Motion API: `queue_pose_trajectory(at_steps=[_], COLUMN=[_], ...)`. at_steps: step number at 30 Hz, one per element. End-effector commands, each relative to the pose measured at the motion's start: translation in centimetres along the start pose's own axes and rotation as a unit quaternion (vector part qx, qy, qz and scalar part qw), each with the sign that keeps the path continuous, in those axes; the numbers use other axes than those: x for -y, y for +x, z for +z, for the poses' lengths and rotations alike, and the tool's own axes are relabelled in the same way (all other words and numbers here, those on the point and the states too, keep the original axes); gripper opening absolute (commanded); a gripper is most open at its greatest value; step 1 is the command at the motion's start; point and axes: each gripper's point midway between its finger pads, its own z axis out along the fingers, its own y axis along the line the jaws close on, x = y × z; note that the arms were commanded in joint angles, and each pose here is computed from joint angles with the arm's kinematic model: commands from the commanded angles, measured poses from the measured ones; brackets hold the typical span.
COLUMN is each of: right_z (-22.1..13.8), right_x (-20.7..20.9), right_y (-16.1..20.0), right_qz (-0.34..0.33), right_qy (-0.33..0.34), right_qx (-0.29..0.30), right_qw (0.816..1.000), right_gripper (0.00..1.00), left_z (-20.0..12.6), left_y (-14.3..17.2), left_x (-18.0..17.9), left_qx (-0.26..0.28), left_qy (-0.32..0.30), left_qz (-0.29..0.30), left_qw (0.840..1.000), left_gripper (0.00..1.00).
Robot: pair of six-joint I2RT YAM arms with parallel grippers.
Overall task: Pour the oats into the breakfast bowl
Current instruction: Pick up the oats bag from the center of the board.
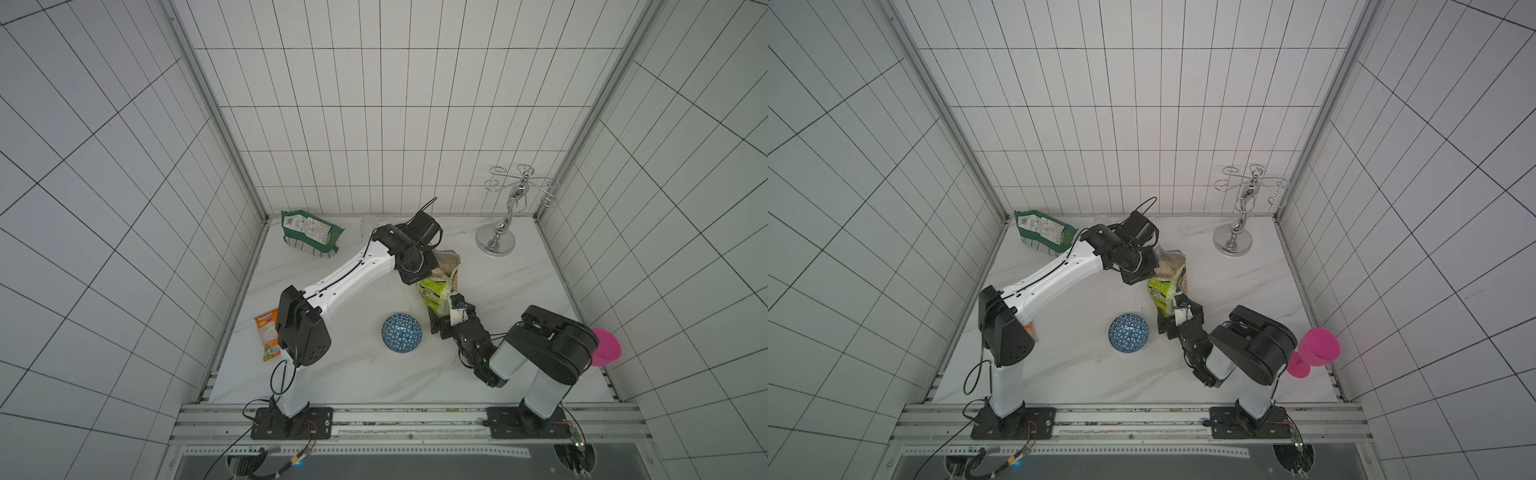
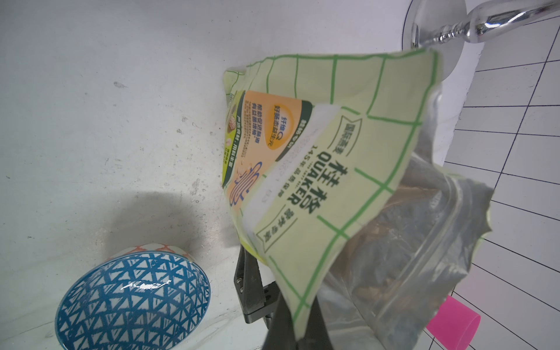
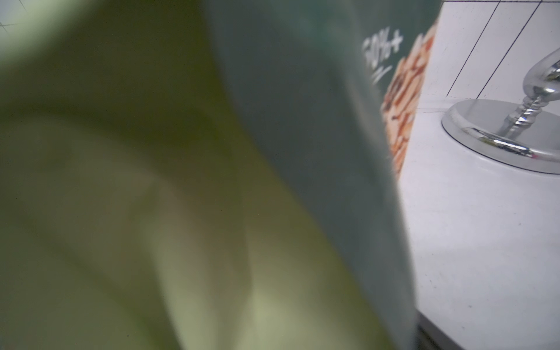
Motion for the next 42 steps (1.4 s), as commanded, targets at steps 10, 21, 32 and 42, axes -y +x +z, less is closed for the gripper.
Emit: queue_pose_trajectory(at_steps=[10, 21, 32, 42], right_z=[2.0, 0.9, -0.7, -2.0], right_x=[-0.6, -1.4, -1.2, -1.2], right_y=[-0.6, -2.6, -4.0, -5.2], right_qz=[0.006, -0.042, -0.081, -0.112], right_qy=[-0.035, -0.033, -0.031, -0.041], right_qx=[0.009, -0.027, -0.058, -0.068], right_qw=[0.999, 0.998, 0.995, 0.991], right_gripper=[0.59, 0.0, 0.0, 0.0], left_z=[-1.9, -5.4, -6.0, -2.6], left_y=[-0.2, -4.1, -6.0, -5.1], left_x=[0.9, 0.0, -1.1, -1.6], left_qx=[0.015, 0.091, 0.135, 0.096], left_qy=[0.023, 0.02, -0.001, 0.001], left_qz=[0.004, 0.042, 0.093, 0.11], left_qw=[1.0, 0.995, 0.986, 0.989], left_gripper=[0.0, 0.54, 0.55, 0.5])
